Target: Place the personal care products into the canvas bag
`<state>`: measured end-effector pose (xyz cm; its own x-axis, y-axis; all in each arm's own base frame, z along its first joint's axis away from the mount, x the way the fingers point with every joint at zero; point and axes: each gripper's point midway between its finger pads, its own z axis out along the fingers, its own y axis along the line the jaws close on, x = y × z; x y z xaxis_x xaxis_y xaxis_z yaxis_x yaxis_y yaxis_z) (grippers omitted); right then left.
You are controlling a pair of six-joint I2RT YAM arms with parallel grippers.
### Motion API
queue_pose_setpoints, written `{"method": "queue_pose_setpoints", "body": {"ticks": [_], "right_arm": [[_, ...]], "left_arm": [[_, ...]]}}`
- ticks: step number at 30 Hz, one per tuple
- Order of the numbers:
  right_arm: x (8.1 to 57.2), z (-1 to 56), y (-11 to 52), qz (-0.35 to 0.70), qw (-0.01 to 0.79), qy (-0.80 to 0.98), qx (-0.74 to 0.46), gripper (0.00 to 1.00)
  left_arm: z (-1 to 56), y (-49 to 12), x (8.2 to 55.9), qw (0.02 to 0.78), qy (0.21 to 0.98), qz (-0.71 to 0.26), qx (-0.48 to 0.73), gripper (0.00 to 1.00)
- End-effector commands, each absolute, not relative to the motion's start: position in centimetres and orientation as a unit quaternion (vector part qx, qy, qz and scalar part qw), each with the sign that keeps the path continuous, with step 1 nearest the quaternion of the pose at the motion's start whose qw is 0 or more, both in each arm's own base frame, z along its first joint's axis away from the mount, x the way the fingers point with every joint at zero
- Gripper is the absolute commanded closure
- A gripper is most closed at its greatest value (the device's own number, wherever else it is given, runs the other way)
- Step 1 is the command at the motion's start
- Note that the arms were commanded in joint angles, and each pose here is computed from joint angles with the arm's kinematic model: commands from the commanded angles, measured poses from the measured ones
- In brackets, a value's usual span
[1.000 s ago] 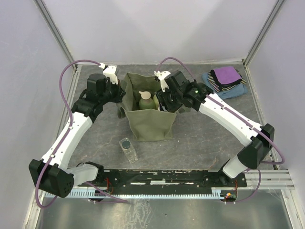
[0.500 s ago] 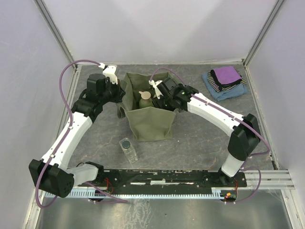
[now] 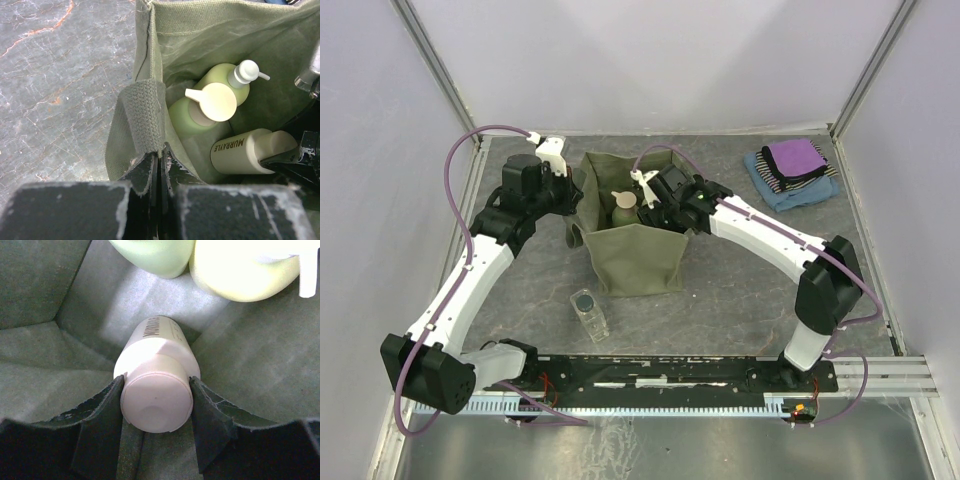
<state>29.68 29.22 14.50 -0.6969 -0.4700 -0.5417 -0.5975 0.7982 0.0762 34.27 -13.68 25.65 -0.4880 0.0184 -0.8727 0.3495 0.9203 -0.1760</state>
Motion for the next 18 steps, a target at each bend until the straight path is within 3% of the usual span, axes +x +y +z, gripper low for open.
{"method": "queue_pose_setpoints", "body": {"ticks": [1,3,13,18], "right_arm": [[30.2,15.4,29.0,0.116,0.272,0.908,-0.296,0.51],[30.4,17.3,28.9,0.119,0.287,0.903,-0.297,0.41],[30.9,30.2,27.4,0.128,0.41,0.854,-0.293,0.1],[28.8,34.6,27.4,0.129,0.443,0.834,-0.303,0.01]], "left_arm": [[25.3,-13.7,34.2,0.491,0.846,-0.163,0.127,0.97],[25.4,-13.7,34.2,0.492,0.846,-0.163,0.127,0.97],[25.2,-13.7,34.3,0.491,0.846,-0.161,0.129,0.97],[25.7,-13.6,34.6,0.495,0.845,-0.158,0.128,0.97]]}}
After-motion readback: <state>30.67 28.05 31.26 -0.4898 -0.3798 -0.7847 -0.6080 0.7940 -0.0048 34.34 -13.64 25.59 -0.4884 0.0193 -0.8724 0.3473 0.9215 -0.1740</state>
